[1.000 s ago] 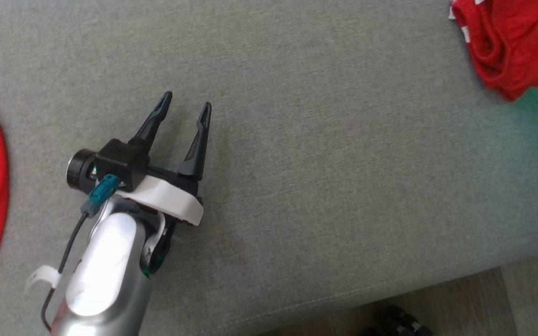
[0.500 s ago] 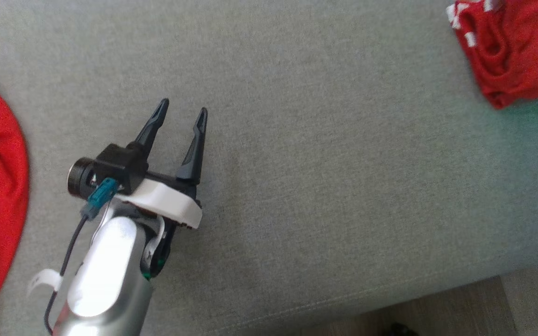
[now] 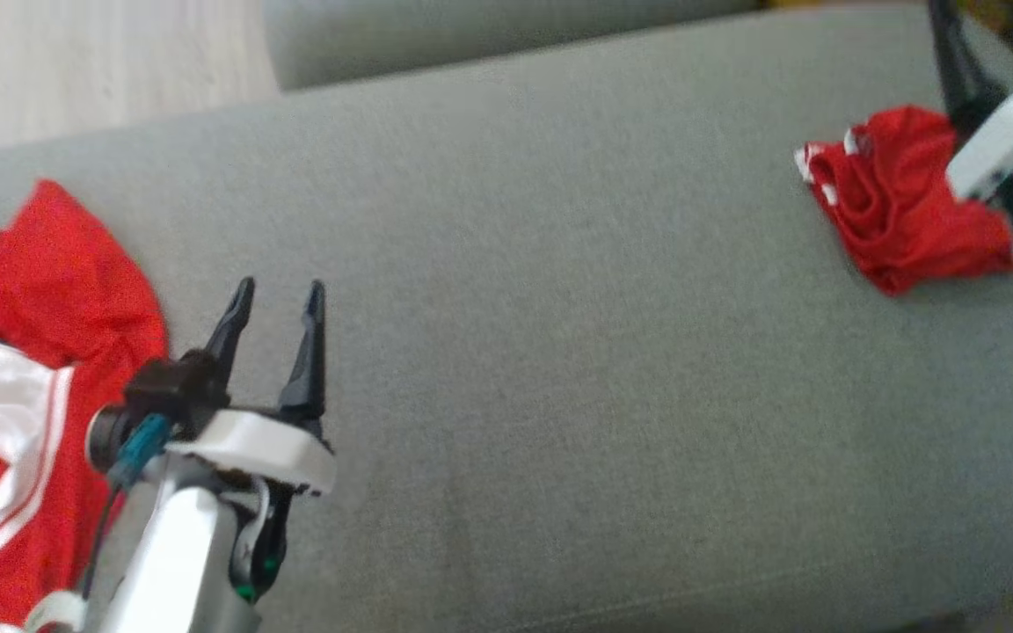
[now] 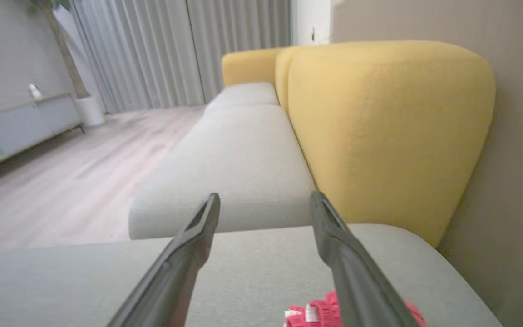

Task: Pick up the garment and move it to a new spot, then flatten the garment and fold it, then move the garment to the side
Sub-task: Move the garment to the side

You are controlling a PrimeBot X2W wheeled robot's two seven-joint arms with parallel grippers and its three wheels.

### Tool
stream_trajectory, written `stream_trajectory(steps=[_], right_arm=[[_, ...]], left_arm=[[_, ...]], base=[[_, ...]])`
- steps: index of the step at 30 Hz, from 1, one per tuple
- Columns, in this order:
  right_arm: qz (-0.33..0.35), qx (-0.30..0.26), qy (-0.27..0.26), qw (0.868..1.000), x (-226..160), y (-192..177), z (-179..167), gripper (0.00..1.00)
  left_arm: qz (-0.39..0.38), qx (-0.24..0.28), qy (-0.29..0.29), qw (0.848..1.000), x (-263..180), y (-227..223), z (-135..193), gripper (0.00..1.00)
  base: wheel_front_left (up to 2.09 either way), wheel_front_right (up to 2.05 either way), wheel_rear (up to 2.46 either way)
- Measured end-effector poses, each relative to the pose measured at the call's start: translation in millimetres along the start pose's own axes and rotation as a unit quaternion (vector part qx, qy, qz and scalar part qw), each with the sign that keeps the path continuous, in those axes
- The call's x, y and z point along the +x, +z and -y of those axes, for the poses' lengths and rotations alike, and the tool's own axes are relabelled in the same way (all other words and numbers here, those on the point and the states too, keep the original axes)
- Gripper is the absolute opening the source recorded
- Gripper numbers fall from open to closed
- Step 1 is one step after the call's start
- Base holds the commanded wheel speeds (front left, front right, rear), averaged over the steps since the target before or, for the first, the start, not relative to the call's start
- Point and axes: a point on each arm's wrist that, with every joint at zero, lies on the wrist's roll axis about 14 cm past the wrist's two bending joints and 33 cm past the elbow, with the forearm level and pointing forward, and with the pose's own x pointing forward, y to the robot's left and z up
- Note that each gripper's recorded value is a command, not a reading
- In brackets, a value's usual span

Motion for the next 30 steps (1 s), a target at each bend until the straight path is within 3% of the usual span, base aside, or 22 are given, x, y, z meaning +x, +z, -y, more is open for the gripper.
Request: stream_trajectory(steps=[5,14,23,30], right_arm=[[0.061,0.042,0.039,0.996,-29.6,7.4,-34.7,1.00],[0.068,0.069,0.089,0.991,-70.4,-53.7,-98.5,1.00],[0.058,0.084,0.082,0.991,-103.0,-100.1,-119.4,1.00],[0.067,0.074,0.086,0.991,-107.0,-100.5,-124.2,1.00]], left_arm=[[0.027,0.012,0.048,0.998,-29.5,24.1,-25.7,1.00],[0.046,0.016,0.117,0.992,-72.4,37.3,-59.1,1.00],[0.036,0.012,0.143,0.989,-91.6,28.0,-68.6,1.00],[0.027,0.010,0.137,0.990,-92.2,20.7,-63.4,1.00]], base=[[0.00,0.00,0.00],[0.00,0.00,0.00],[0.00,0.00,0.00],[0.00,0.00,0.00]])
